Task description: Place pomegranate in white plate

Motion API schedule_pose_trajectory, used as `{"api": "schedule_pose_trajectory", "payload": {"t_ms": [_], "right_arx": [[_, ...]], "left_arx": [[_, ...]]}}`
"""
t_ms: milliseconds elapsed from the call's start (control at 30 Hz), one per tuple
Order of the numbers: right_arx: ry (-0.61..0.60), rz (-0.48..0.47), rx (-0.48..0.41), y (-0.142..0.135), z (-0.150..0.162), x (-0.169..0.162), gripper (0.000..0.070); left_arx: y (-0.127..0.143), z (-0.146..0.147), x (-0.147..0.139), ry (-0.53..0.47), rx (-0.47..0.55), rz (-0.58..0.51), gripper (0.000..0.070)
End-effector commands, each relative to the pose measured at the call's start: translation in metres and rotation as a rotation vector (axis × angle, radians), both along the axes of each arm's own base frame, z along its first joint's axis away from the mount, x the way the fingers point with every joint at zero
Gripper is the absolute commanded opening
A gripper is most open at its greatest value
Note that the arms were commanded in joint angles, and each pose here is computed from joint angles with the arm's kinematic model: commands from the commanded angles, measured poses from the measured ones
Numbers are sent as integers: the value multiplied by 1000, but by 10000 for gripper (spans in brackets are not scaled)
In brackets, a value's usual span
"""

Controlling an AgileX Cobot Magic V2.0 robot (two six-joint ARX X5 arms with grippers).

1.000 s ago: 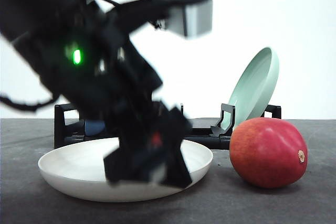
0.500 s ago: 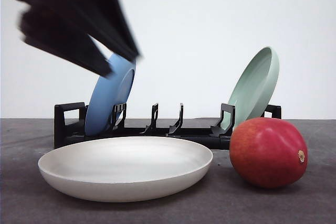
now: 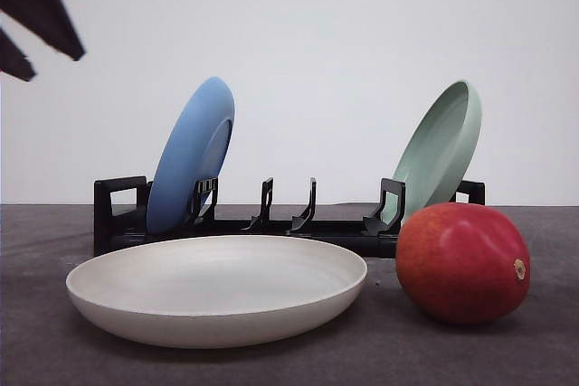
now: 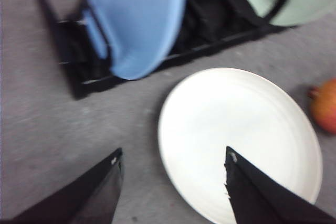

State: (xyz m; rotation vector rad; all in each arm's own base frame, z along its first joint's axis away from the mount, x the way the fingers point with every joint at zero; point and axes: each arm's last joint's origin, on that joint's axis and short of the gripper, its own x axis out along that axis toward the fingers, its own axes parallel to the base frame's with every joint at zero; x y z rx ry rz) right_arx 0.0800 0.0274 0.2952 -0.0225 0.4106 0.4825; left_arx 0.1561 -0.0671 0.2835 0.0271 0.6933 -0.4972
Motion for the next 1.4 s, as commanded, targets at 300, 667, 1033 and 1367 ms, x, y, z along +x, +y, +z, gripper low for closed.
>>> {"api": "schedule_pose_trajectory", "payload": {"t_ms": [300, 667, 1033, 1367], "right_arx": [[-14, 0, 18, 0, 5, -1, 337], [306, 68, 77, 13, -10, 22, 406], [567, 142, -63, 53, -31, 70, 428], [612, 182, -142, 92, -59, 105, 576]], "left_arx": [[14, 10, -3, -50, -8, 65, 362], [14, 11, -3, -52, -11, 67, 354], [14, 11, -3, -53, -11, 67, 353], [14, 11, -3, -53, -10, 67, 353]]}}
